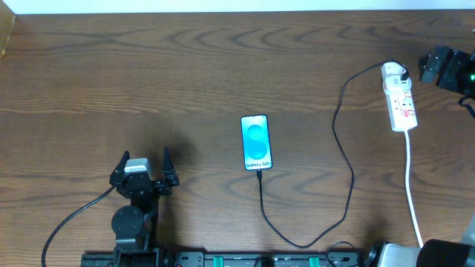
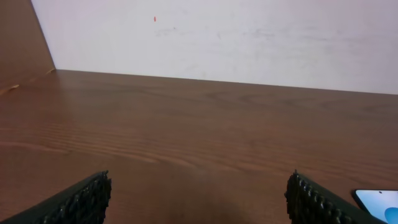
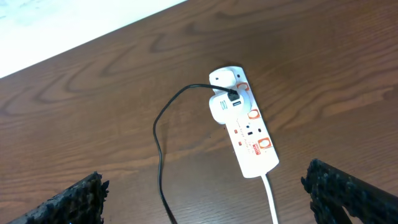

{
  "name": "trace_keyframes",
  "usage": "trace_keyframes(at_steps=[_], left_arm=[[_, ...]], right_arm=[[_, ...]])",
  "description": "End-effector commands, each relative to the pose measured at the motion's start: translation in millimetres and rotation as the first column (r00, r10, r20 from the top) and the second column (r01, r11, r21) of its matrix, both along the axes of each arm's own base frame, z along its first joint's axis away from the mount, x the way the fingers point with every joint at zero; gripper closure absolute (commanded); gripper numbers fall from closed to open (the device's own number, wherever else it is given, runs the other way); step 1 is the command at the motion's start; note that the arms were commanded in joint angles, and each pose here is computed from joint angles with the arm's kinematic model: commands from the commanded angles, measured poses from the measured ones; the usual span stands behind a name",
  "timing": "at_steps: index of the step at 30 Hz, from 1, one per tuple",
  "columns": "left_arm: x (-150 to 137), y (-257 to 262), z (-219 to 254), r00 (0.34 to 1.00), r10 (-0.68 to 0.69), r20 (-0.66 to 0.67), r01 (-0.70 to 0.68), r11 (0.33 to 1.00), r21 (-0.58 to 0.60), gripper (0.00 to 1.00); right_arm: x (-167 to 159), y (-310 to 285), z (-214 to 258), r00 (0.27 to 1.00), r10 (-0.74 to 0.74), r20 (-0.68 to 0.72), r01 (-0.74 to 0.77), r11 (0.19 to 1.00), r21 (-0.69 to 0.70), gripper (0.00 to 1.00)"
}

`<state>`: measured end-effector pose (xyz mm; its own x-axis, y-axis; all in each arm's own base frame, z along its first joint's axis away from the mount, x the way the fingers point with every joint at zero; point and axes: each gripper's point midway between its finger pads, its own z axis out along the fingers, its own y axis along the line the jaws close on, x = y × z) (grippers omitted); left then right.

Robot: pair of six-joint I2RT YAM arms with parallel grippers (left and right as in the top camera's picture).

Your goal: Plug charger to phone and switch on socket

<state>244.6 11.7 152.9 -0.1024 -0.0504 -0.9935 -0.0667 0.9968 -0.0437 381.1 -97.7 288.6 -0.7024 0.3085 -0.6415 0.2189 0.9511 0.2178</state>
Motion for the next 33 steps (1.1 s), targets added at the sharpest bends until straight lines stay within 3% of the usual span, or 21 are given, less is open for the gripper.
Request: trace_keyframes(at_steps=[1, 25, 33], left_arm=[[-1.6, 7.6, -16.5, 0.998, 0.045, -0.049, -0.046, 0.999, -0.010, 0.10], [-1.6, 7.6, -16.5, 0.998, 0.045, -0.049, -0.046, 0.999, -0.010, 0.11], [-1.6, 7.6, -16.5, 0.998, 0.045, -0.049, -0.046, 0.999, -0.010, 0.10]], right_arm=[[-1.2, 0.9, 4.8, 1.000, -0.006, 0.012, 0.006, 1.000, 0.001, 0.01], [0.3, -0.2, -2.3, 1.000, -0.007, -0.007, 0.007, 1.000, 0.007, 0.01], [-13.2, 9.4, 13.1, 0.999, 0.004, 0.035, -0.004, 1.000, -0.007, 0.01]])
